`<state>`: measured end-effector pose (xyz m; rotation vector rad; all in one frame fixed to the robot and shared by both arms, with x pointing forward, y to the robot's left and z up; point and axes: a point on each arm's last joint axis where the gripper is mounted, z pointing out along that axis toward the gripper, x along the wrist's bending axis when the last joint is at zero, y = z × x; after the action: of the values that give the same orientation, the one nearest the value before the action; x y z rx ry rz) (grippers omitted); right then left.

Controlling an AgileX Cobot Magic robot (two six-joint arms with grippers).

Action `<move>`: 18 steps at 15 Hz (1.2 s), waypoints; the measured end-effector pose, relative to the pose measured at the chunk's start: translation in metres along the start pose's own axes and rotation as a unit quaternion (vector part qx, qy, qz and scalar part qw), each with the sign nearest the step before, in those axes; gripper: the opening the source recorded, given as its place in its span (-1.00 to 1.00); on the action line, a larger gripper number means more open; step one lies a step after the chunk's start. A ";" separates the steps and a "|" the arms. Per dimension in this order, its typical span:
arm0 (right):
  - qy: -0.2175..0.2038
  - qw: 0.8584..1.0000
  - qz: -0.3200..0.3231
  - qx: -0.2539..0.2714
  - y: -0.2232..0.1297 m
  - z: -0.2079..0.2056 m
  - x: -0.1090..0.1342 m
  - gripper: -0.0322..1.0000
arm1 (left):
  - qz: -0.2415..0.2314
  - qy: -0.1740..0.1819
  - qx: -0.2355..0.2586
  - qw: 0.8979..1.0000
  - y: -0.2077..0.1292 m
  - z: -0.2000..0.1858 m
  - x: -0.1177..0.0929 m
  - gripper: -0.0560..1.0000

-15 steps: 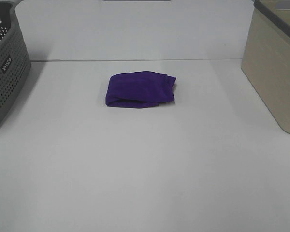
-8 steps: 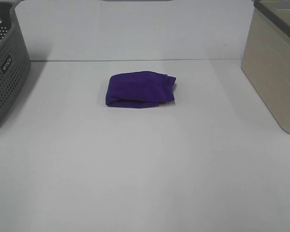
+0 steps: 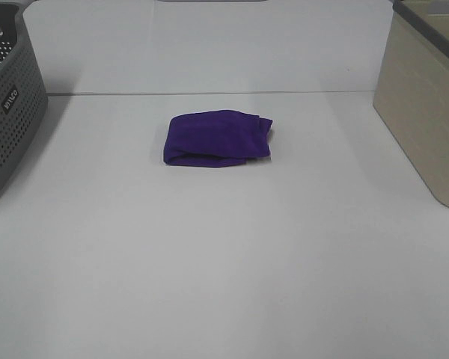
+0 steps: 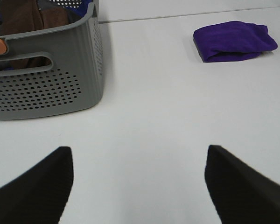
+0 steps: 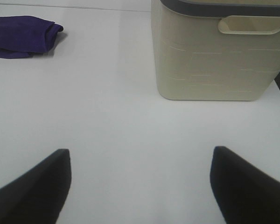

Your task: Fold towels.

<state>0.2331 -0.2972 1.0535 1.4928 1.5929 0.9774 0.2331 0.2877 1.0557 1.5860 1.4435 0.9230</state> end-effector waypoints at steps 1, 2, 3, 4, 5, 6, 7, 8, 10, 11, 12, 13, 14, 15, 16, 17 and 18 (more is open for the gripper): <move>0.000 1.000 0.000 0.000 0.000 0.000 0.000 0.61 | 0.001 -0.002 0.000 1.000 0.000 0.000 0.000 0.46; 0.000 1.000 0.000 0.000 0.000 0.000 0.000 0.61 | 0.001 -0.002 0.000 1.000 0.000 0.000 0.000 0.46; 0.000 1.000 0.000 0.000 0.000 0.000 0.000 0.61 | 0.001 -0.002 0.000 1.000 0.000 0.000 0.000 0.46; 0.000 1.000 0.000 0.000 0.000 0.000 0.000 0.61 | 0.003 0.000 0.000 1.000 0.000 0.000 0.000 0.46; 0.000 1.000 0.000 0.000 0.000 0.000 0.000 0.61 | 0.005 0.004 0.001 1.000 0.000 0.000 0.001 0.46; 0.000 1.000 0.000 0.000 0.000 0.000 0.000 0.61 | 0.008 0.009 0.002 1.000 0.000 0.000 0.002 0.46; 0.000 1.000 0.000 0.000 0.000 0.000 0.000 0.61 | 0.010 0.012 0.002 1.000 0.000 0.000 0.003 0.46; 0.000 1.000 0.000 0.000 0.000 0.000 0.000 0.61 | 0.012 0.021 0.004 1.000 -0.001 0.000 0.004 0.46; 0.000 1.000 0.000 0.000 0.000 0.000 0.000 0.61 | 0.015 0.032 0.005 0.999 -0.001 0.000 0.006 0.46; 0.000 1.000 0.000 0.000 0.000 0.000 0.000 0.61 | 0.019 0.041 0.007 0.999 -0.001 0.000 0.008 0.46; 0.000 1.000 0.000 0.000 0.000 0.000 0.000 0.61 | 0.021 0.053 0.008 0.998 -0.001 -0.001 0.010 0.46; 0.000 1.000 0.000 0.000 0.000 0.000 0.000 0.61 | 0.017 0.056 0.008 0.998 -0.001 -0.001 0.011 0.46; 0.000 1.000 0.000 0.000 0.000 0.000 0.000 0.61 | 0.016 0.057 0.008 0.998 -0.001 -0.001 0.011 0.46; 0.000 1.000 0.000 0.000 0.000 0.000 0.000 0.61 | 0.017 0.059 0.009 0.998 -0.001 -0.001 0.011 0.46; 0.000 1.000 0.000 0.000 0.000 0.000 0.000 0.61 | 0.017 0.063 0.009 0.998 -0.001 -0.001 0.012 0.48; 0.000 1.000 0.000 0.000 0.000 0.000 0.000 0.61 | 0.015 0.070 0.010 0.997 -0.001 -0.001 0.013 0.59; 0.000 1.000 0.000 0.000 0.000 0.000 0.000 0.61 | 0.010 0.082 0.010 0.997 -0.002 -0.002 0.015 0.77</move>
<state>0.2331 -0.2972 1.0535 1.4928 1.5929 0.9774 0.2324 0.3032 1.0550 1.5727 1.5560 1.0748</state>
